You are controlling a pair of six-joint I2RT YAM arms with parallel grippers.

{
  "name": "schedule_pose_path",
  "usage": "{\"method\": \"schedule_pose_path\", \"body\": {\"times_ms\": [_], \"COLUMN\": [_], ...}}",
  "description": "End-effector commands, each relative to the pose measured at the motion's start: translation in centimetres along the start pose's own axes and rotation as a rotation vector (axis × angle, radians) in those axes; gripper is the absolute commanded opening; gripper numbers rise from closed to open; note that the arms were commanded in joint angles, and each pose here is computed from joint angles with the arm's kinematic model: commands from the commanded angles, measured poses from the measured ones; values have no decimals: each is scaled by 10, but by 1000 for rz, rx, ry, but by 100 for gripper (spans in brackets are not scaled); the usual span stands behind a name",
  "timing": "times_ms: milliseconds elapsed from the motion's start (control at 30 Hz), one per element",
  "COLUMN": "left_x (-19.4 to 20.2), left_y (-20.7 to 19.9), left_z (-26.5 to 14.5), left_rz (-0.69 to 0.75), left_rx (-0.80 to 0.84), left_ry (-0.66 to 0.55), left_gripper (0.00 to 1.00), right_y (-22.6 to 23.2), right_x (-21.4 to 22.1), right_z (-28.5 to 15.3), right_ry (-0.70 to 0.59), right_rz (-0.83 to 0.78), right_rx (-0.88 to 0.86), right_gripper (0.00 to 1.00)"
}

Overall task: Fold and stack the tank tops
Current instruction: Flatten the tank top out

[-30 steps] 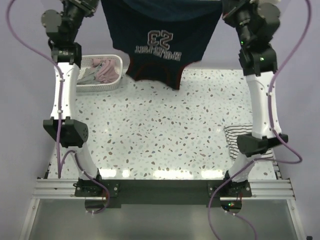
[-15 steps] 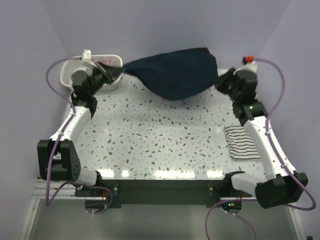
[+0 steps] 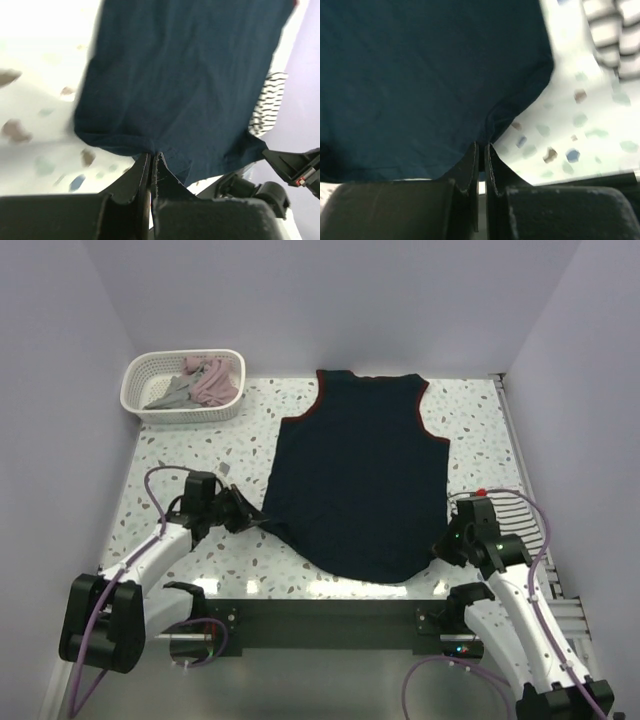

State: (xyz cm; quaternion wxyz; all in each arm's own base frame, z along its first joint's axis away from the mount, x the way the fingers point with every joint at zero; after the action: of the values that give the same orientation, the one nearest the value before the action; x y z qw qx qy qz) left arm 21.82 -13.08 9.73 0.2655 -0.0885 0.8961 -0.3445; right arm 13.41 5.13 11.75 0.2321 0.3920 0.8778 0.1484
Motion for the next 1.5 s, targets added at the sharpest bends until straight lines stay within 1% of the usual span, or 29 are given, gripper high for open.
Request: {"method": "schedule_pose_path", "body": {"times_ms": [0, 33, 100, 233, 267, 300, 367, 400, 467, 567, 767, 833, 900, 933, 967, 1000, 1033, 1067, 1100, 1133, 1167, 1200, 1233, 1267, 1333, 1367, 1400, 1433, 1467], "left_x": [14, 17, 11, 21, 23, 23, 23, 16, 9, -23, -67, -81, -93, -104, -114, -129, -146, -172, -181, -188, -200, -221, -224, -236, -247, -249, -258, -260, -263], "left_y": [14, 16, 13, 8, 7, 6, 5, 0, -7, -25, -50, -53, -47, -48, -44, -40, -41, -53, -41, -38, -32, -34, -32, -34, -32, -28, -26, -25, -16], "left_z": [-13, -17, -21, -31, -33, -35, -42, -45, -54, -68, -74, -62, -39, -29, -20, -2, 9, 12, 38, 46, 52, 60, 59, 54, 33, 22, -5, -19, -36], "left_rz": [11, 10, 37, 44, 45, 56, 70, 97, 127, 193, 246, 269, 253, 271, 271, 288, 311, 348, 358, 369, 369, 376, 369, 367, 341, 303, 268, 246, 209], "left_rx": [-121, -151, -168, -142, -137, -137, -150, -145, -152, -160, -171, -138, -157, -149, -176, -193, -192, -180, -201, -230, -286, -298, -320, -354, -385, -413, -427, -430, -437], "left_ry": [74, 103, 101, 133, 138, 138, 136, 117, 95, -19, -90, -140, -98, -108, -108, -99, -131, -173, -129, -97, -95, -101, -85, -122, -168, -191, -245, -272, -302], "left_gripper": [0, 0, 1, 16, 26, 29, 36, 38, 44, 51, 53, 56, 56, 53, 53, 53, 53, 53, 52, 50, 50, 49, 48, 48, 48, 48, 48, 48, 47], "right_y": [-25, -30, -32, -38, -36, -39, -33, -32, -24, -7, 36, 59, 80, 90, 105, 122, 145, 157, 171, 180, 202, 212, 219, 239, 264, 267, 270, 288, 282], "right_x": [24, 26, 27, 33, 30, 32, 28, 26, 19, 7, -8, -13, -6, -1, -5, 17, 23, 39, 50, 64, 73, 96, 115, 141, 178, 204, 219, 233, 259], "right_z": [-1, -2, -6, -17, -21, -26, -38, -42, -57, -70, -48, -38, -23, -20, -19, -13, -18, -19, -19, -4, -11, -12, 3, -8, 1, -4, -2, -10, 3], "right_ry": [119, 130, 133, 168, 156, 167, 152, 138, 108, 61, 71, 63, 68, 72, 14, 46, 40, 25, 24, 28, 24, 25, 34, 58, 56, 74, 82, 96, 112], "right_rz": [61, 61, 73, 75, 70, 60, 60, 60, 55, 37, 44, 64, 20, 17, -7, -89, -104, -173, -199, -237, -256, -313, -359, -403, -474, -531, -563, -569, -624], "right_rx": [131, 155, 169, 196, 195, 206, 183, 180, 143, 67, -48, -123, -145, -148, -146, -153, -184, -197, -218, -172, -216, -236, -203, -255, -253, -265, -257, -295, -266], "right_gripper": [0, 0, 0, 0, 4, 12, 21, 38, 54, 63, 64, 64, 63, 63, 63, 63, 63, 62, 61, 60, 58, 57, 54, 50, 48, 42, 40, 37, 34]}}
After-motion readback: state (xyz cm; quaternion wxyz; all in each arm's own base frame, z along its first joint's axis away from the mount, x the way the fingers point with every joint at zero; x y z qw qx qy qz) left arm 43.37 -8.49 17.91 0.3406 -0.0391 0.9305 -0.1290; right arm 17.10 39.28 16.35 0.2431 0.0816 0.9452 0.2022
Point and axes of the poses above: each gripper's point midway between its finger pads, its own z axis out along the fingers, its own y axis along the line the jaws close on, x = y × z, the point moved 4 cm from there along -z, back along the fingers, and after that the axes turned 14 degrees about z, right-handed, at the moved point
